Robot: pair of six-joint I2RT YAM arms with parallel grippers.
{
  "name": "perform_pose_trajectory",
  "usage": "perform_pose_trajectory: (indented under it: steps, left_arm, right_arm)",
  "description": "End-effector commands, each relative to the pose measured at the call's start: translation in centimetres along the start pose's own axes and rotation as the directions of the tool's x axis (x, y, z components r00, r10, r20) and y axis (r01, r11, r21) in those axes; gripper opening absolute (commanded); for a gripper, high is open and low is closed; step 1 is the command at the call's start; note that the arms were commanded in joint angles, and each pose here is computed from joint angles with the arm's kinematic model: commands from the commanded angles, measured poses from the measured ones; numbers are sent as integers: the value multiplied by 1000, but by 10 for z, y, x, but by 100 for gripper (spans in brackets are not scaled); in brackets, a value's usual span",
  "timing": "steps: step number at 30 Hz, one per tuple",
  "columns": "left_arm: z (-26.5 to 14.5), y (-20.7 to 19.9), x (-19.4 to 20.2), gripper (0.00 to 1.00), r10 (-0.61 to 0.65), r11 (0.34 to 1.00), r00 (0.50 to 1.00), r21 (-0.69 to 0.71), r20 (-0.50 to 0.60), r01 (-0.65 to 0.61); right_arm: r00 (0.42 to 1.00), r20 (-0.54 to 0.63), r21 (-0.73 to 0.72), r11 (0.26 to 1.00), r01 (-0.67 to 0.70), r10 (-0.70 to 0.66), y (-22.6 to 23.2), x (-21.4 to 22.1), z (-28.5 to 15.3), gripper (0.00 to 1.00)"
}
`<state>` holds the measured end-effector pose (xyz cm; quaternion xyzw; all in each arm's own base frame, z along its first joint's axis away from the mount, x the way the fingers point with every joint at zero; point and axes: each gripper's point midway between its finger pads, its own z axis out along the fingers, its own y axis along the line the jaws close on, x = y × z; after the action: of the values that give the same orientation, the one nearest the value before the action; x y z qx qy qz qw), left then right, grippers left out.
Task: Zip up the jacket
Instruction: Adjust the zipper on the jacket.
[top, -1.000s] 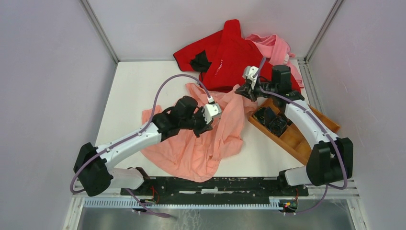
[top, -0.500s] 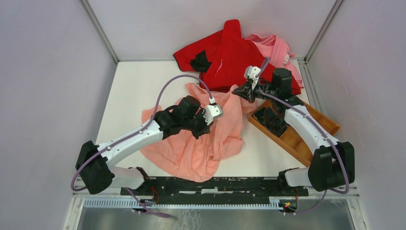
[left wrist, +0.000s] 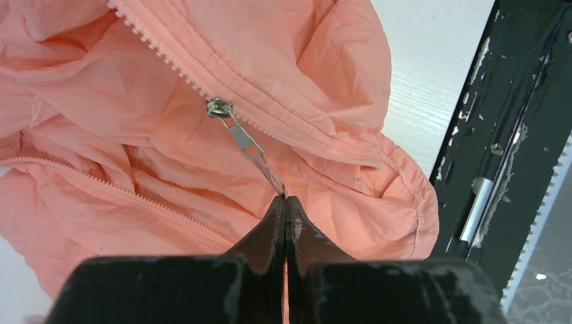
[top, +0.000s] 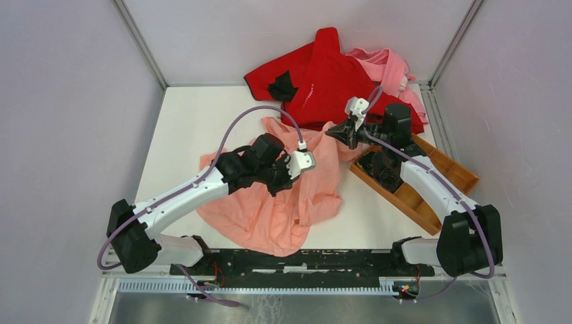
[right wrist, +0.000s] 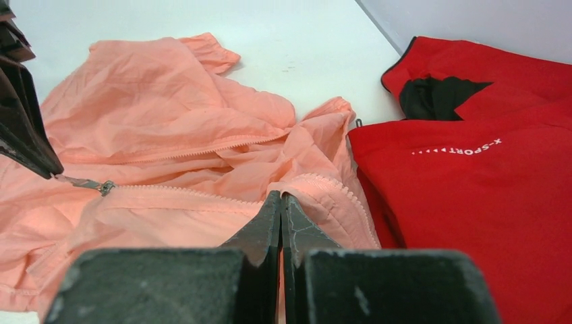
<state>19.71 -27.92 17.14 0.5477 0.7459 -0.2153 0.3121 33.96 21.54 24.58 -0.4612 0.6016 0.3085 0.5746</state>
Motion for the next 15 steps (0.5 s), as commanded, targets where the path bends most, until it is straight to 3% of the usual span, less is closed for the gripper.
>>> perform_pose_trajectory:
  steps: [1, 5, 15]
  left_arm:
    - [-3, -10, 8, 2, 147, 988, 989, 44, -32, -145]
    - [3, -9, 26, 2, 211, 977, 972, 35, -101, -209]
    - [0, -5, 44, 2, 333, 941, 928, 2, -169, -338]
  right_arm:
    - [993, 119, -32, 999, -8, 12, 9, -26, -1, 0]
    - [975, 193, -124, 988, -88, 111, 32, -27, -2, 0]
    - [987, 133, -80, 993, -84, 94, 27, -8, -2, 0]
